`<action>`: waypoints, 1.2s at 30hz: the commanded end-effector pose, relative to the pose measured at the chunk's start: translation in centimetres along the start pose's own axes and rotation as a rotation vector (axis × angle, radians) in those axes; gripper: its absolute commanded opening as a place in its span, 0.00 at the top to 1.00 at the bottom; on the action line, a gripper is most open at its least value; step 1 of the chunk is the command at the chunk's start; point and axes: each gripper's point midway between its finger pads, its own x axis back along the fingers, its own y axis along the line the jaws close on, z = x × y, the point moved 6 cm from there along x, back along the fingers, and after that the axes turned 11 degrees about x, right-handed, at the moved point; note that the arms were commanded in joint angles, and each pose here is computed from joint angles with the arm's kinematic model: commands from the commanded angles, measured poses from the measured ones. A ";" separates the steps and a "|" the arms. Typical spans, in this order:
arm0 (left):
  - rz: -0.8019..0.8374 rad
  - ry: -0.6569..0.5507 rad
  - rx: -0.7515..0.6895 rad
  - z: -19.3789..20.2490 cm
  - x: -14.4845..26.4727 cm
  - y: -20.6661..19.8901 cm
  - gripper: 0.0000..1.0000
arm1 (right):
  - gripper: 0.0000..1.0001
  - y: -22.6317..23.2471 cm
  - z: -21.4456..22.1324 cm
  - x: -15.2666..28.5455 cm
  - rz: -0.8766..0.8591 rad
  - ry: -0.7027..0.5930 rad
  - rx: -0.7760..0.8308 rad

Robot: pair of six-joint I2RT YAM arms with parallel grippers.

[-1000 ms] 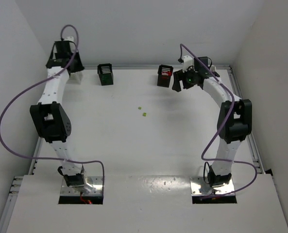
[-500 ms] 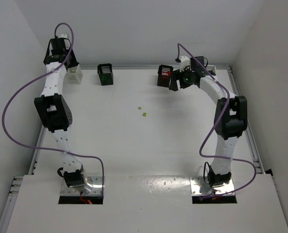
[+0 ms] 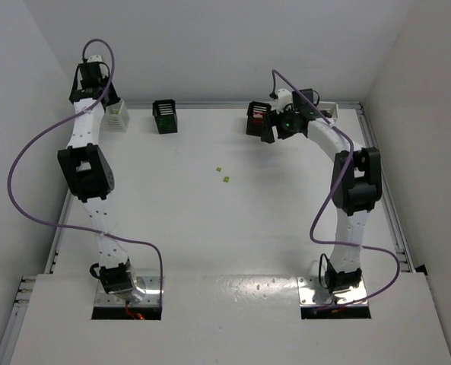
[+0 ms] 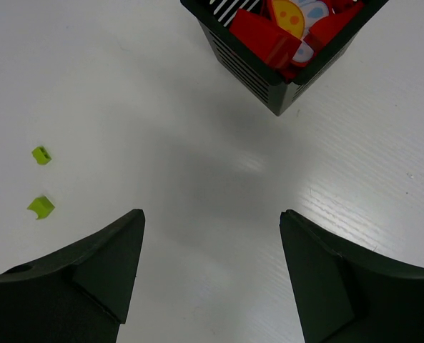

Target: Sort the legos into containers by color

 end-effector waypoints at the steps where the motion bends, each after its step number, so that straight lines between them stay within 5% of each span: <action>1: -0.014 -0.079 0.009 -1.8 -0.6 0.3 0.73 | 0.23 -0.6 -2.5 0.2 0.029 -0.064 0.026; 6: -0.027 -0.104 0.002 -2.0 -1.5 0.5 0.68 | 0.23 -0.4 -2.6 -0.2 0.031 -0.061 0.041; 12: -0.046 -0.115 -0.006 -2.2 -1.7 0.8 0.49 | 0.23 -0.6 -2.5 -0.2 0.050 -0.054 0.050; 16: 0.034 -0.106 -0.030 -2.9 -0.3 0.2 0.48 | 0.23 -0.5 -2.5 0.1 0.050 -0.054 0.049; 21: 0.260 -0.038 -0.239 -0.5 5.4 -7.5 0.50 | 0.23 -0.4 -1.0 0.8 0.064 -0.023 0.014; 25: 0.438 0.089 -0.352 5.5 11.3 -13.4 0.50 | 0.23 -1.1 0.3 2.1 0.102 -0.009 -0.062; 30: 0.625 0.334 -0.491 17.7 18.7 -20.2 0.51 | 0.23 -1.3 1.6 3.5 0.105 -0.009 -0.157; 36: 0.578 0.551 -0.526 28.7 22.1 -22.9 0.57 | 0.23 -1.6 3.3 5.1 0.084 -0.011 -0.263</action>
